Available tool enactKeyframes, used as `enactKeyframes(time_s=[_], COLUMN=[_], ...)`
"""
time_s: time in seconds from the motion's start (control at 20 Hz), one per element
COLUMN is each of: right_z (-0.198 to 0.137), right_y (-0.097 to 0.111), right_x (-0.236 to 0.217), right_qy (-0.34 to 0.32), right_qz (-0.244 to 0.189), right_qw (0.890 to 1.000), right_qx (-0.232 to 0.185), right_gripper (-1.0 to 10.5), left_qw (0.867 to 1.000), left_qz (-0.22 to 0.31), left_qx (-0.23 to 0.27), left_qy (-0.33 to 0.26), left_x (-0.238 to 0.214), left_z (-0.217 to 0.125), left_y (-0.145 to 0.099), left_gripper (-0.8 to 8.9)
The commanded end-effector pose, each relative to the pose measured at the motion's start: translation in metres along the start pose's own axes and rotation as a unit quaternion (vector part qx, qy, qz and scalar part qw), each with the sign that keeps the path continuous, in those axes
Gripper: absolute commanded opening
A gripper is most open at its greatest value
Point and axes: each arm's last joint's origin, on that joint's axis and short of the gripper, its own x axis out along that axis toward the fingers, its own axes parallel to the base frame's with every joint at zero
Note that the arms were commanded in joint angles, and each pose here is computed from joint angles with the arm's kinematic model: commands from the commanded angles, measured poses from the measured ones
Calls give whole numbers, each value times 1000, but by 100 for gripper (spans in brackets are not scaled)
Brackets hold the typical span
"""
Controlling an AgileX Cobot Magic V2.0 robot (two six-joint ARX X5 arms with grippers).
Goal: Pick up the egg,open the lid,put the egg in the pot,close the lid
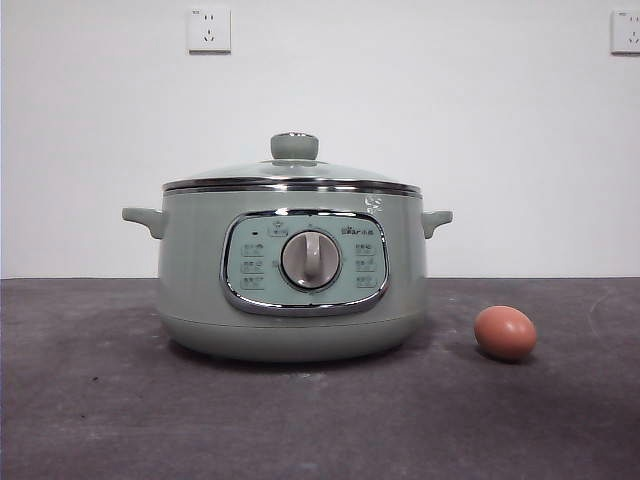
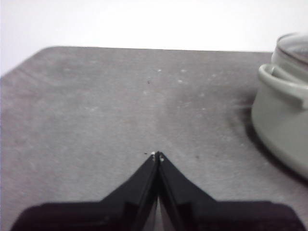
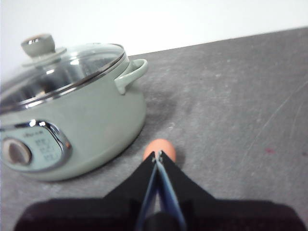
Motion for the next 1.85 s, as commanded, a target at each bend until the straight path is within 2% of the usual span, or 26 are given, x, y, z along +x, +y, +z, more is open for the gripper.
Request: enactKeyframes(time_s=[0.05,0.25,0.35,0.65,0.9,1.05,1.25,1.4,1.55,1.75,1.85], right_z=[-3,9,17,54,91,113,137,152,163,177,179], right_y=[0,3,6,16,25,30,35,39,41,48,50], right_x=[1,-3,-5,-14,-16,-16,-13,-11,-9,-12,-15], right_qy=[5,-11,-20,-29,33,91,173,228,276,334,341], right_qz=[2,7,10,13,12,19,28,55,73,88,89], right_qw=[998,994,994,995,998,996,984,971,957,938,936], right_qx=[70,108,108,99,49,12,-29,-46,-45,-20,-19], right_gripper=[-6,-12,-12,-12,-12,-12,-12,-12,-12,-12,-12], left_qw=[998,992,989,982,979,976,968,960,952,938,932], left_qz=[-36,-99,-112,-158,-172,-195,-230,-253,-269,-280,-284], left_qx=[-41,-82,-100,-100,-97,-85,-58,-34,-11,17,23], left_qy=[9,14,16,19,39,52,87,118,146,205,227], left_x=[1,-2,-5,-19,-31,-36,-43,-49,-54,-65,-68], left_z=[-3,3,9,37,65,82,103,118,131,148,151], left_y=[-2,-6,-7,-13,-17,-20,-24,-27,-29,-31,-32], left_gripper=[-5,-6,-6,-6,-6,-6,-6,-6,-6,-6,-6])
